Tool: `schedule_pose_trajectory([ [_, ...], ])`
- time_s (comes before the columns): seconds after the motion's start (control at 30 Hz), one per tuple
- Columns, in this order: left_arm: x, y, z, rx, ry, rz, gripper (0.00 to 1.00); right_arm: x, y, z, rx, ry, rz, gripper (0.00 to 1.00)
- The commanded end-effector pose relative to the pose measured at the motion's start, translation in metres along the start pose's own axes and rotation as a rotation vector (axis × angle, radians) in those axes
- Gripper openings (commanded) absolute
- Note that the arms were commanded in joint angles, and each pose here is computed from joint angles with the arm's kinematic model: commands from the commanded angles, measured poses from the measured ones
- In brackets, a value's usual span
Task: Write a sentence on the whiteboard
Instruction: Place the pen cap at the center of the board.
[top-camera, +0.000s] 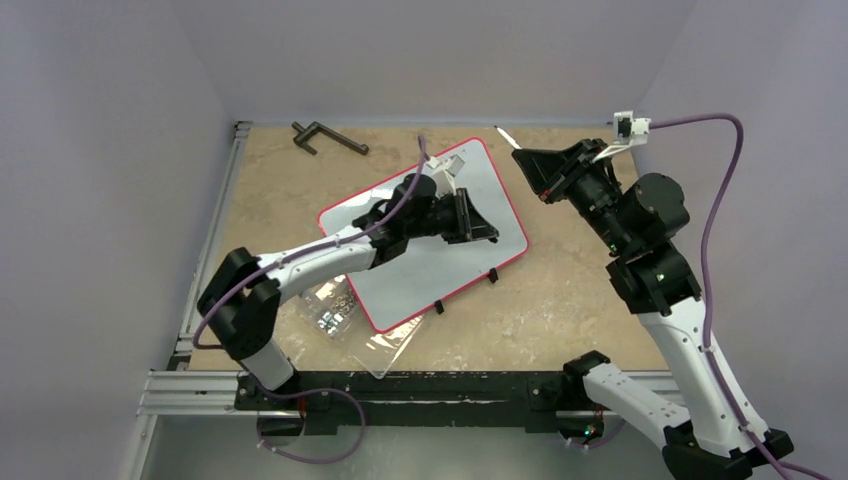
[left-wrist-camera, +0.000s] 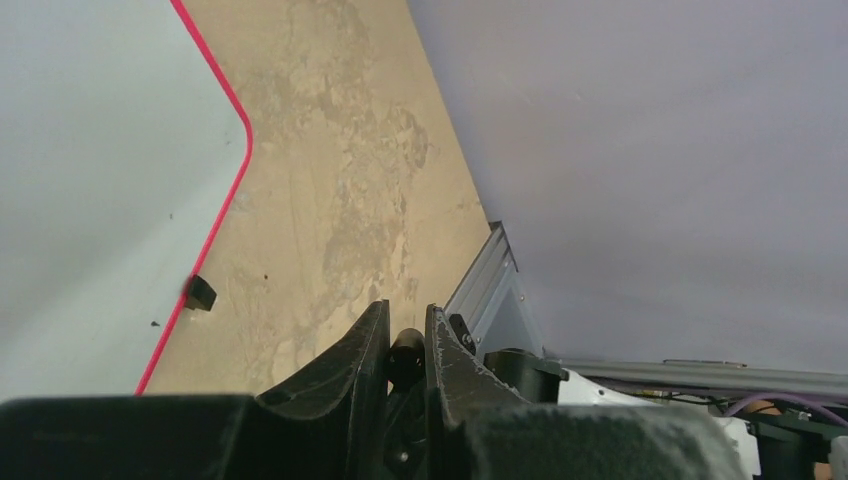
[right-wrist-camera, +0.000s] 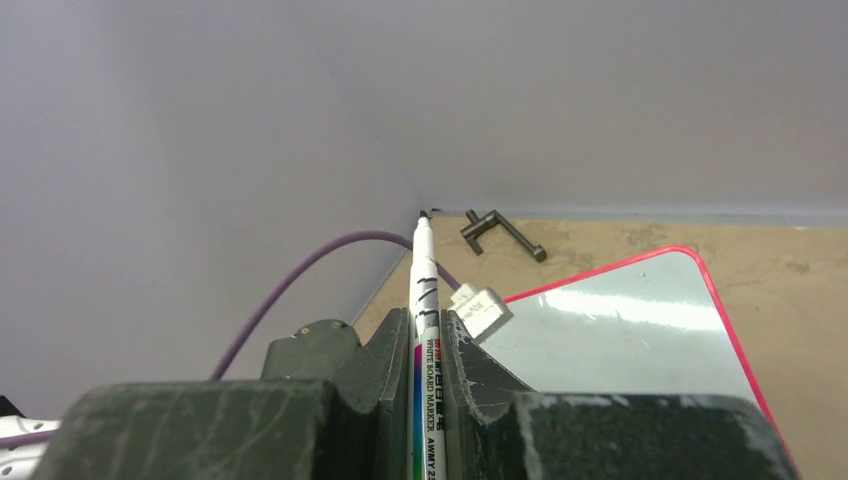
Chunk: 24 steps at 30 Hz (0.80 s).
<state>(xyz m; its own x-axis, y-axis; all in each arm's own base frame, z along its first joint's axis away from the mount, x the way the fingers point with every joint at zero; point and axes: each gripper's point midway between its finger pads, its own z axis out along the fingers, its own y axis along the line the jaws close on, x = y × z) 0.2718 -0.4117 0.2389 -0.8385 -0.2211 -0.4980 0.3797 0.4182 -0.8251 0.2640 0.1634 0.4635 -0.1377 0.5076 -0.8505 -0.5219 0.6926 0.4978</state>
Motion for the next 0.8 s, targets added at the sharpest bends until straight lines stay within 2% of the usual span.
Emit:
schedule_pose_trajectory([
  [0.0,0.009,-0.022,0.034,0.084,0.036,0.116,0.00,-0.018,-0.001,-0.005,0.030,-0.053,-0.039,0.00],
  [0.33,0.081,0.022,0.102,0.020,0.176,0.262,0.00,-0.023,-0.015,-0.019,0.115,-0.079,-0.079,0.00],
  [0.53,0.111,0.050,0.125,-0.088,0.235,0.404,0.00,-0.018,-0.018,-0.020,0.119,-0.070,-0.082,0.00],
  [0.67,0.125,0.059,0.137,-0.083,0.286,0.399,0.04,-0.014,-0.019,-0.018,0.116,-0.060,-0.079,0.00],
  [0.77,0.135,0.067,0.144,-0.090,0.330,0.386,0.11,-0.011,-0.020,-0.017,0.116,-0.054,-0.076,0.00],
])
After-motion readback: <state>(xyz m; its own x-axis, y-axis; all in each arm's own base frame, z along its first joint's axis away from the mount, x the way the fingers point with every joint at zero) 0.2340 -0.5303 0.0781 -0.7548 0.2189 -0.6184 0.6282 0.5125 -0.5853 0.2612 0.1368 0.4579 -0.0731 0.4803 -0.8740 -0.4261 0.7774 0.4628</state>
